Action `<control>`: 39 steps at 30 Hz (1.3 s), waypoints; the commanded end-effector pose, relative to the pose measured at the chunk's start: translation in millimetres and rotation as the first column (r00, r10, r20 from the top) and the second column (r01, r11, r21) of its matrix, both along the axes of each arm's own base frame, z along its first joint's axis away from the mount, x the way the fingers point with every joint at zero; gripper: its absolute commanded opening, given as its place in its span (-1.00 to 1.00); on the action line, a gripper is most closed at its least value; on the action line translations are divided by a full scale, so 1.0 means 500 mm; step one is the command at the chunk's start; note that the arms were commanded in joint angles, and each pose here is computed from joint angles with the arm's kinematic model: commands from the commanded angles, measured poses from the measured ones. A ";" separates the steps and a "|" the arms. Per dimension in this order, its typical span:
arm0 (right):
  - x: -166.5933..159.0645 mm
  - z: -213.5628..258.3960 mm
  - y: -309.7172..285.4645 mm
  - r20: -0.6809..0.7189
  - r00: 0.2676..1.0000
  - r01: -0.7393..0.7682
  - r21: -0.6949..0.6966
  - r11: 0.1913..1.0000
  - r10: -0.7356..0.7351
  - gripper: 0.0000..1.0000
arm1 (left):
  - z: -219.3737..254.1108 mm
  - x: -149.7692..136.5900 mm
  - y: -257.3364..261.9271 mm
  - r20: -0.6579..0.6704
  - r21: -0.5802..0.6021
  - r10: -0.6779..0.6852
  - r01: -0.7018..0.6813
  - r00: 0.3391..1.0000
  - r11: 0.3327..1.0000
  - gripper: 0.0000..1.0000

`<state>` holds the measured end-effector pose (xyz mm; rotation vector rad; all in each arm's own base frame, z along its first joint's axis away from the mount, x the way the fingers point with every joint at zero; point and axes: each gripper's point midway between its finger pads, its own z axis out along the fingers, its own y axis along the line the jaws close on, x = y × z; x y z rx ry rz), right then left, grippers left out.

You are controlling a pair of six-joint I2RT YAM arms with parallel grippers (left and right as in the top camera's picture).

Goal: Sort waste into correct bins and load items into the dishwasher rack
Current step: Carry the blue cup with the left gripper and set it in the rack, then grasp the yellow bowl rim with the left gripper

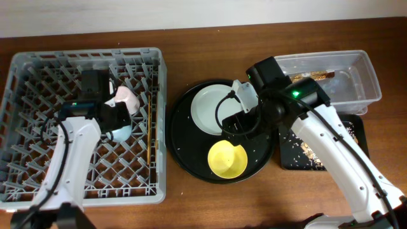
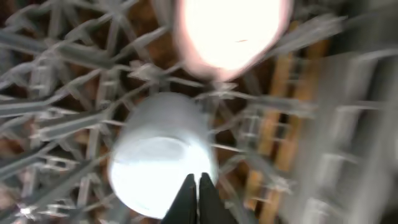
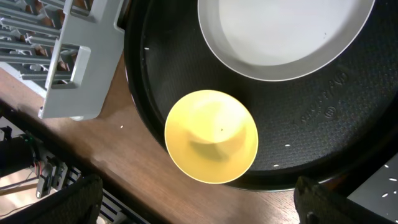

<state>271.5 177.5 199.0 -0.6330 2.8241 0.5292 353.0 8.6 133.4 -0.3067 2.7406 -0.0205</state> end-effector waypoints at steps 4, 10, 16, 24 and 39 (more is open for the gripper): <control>-0.003 -0.006 0.002 -0.003 1.000 -0.009 -0.012 1.000 0.009 0.97 | 0.214 -0.063 -0.124 0.268 -0.294 -0.129 0.209 0.955 0.933 0.99; -0.003 -0.006 0.002 -0.003 1.000 -0.009 -0.012 1.000 0.009 0.97 | 0.150 -0.156 -0.130 0.052 -0.337 -0.136 0.145 0.989 0.930 0.98; 0.081 0.055 -0.025 0.105 0.981 0.161 0.052 0.986 -0.165 0.97 | 0.126 -0.193 -0.187 -0.005 -0.347 -0.236 0.220 0.972 0.912 0.98; 0.144 0.143 -0.375 0.107 0.743 0.657 0.075 0.750 -0.661 0.97 | 0.140 -0.221 -0.357 0.078 -0.301 -0.437 0.439 0.896 0.847 0.86; 0.139 0.143 -0.438 0.106 0.678 0.724 0.074 0.686 -0.727 0.97 | -0.022 -0.298 -0.728 0.119 -0.233 -0.734 0.738 0.668 0.634 -0.33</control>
